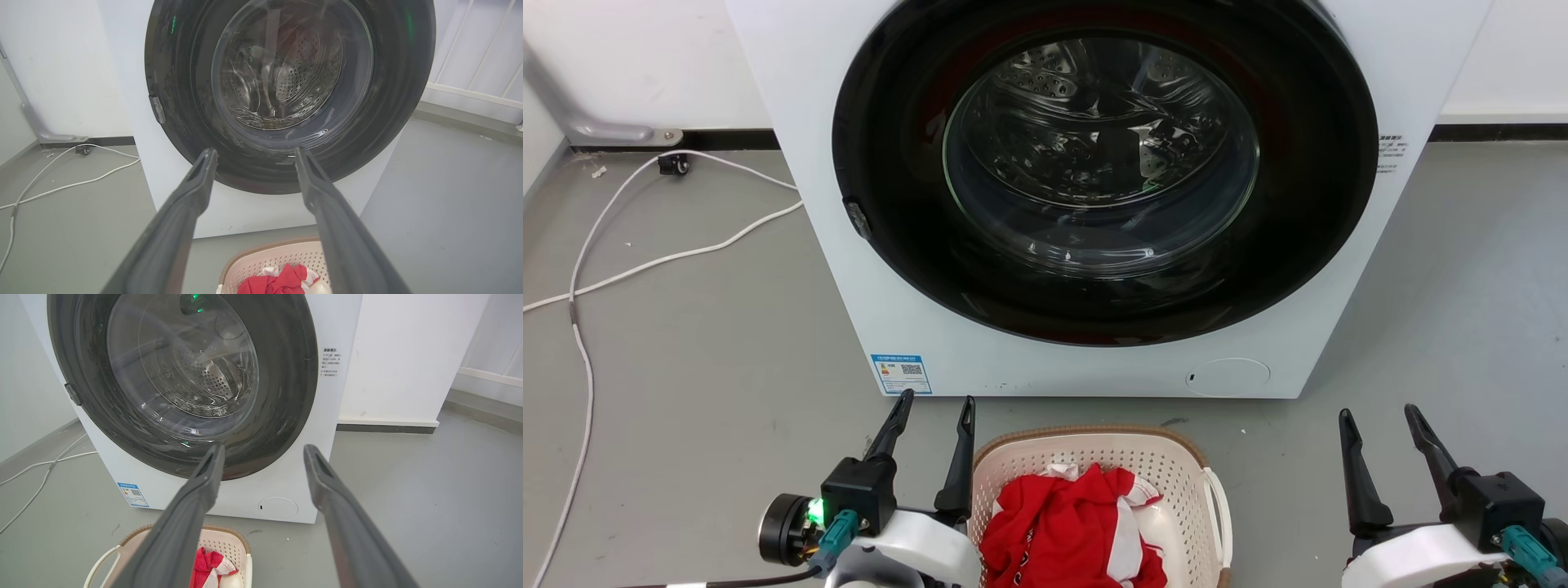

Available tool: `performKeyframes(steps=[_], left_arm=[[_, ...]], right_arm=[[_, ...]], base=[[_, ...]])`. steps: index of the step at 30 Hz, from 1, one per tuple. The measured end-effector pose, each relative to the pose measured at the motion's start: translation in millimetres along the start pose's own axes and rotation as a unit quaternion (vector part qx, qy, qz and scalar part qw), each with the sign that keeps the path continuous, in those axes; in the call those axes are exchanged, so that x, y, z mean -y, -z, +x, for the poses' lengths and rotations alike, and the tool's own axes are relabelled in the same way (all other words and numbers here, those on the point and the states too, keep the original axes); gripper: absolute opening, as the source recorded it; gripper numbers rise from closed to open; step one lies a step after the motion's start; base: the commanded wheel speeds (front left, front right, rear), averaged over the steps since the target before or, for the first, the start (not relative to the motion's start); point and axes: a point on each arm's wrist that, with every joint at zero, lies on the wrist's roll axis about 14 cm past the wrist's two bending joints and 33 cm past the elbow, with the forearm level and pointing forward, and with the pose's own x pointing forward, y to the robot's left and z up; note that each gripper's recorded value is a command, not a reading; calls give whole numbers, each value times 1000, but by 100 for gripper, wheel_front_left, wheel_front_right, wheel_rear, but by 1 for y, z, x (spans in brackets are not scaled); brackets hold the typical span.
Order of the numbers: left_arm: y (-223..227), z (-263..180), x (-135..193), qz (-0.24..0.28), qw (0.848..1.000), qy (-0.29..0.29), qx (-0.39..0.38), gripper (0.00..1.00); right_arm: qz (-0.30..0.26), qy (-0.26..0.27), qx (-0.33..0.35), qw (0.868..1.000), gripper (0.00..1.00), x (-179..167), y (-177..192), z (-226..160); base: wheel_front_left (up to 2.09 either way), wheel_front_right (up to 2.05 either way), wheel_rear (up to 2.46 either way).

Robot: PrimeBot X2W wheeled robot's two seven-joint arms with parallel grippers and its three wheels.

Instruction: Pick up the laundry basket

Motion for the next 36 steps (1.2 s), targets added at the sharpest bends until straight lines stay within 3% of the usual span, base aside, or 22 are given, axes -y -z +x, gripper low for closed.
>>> performKeyframes(steps=[24,36], left_arm=[[9,1,-3,-3,1000,-6,-14,100],[54,33,-12,-3,997,2,-78,100]], right_arm=[[2,3,-10,1000,100,2,8,2],[5,17,-53,998,100,14,37,29]], base=[[0,0,0],[0,0,0]])
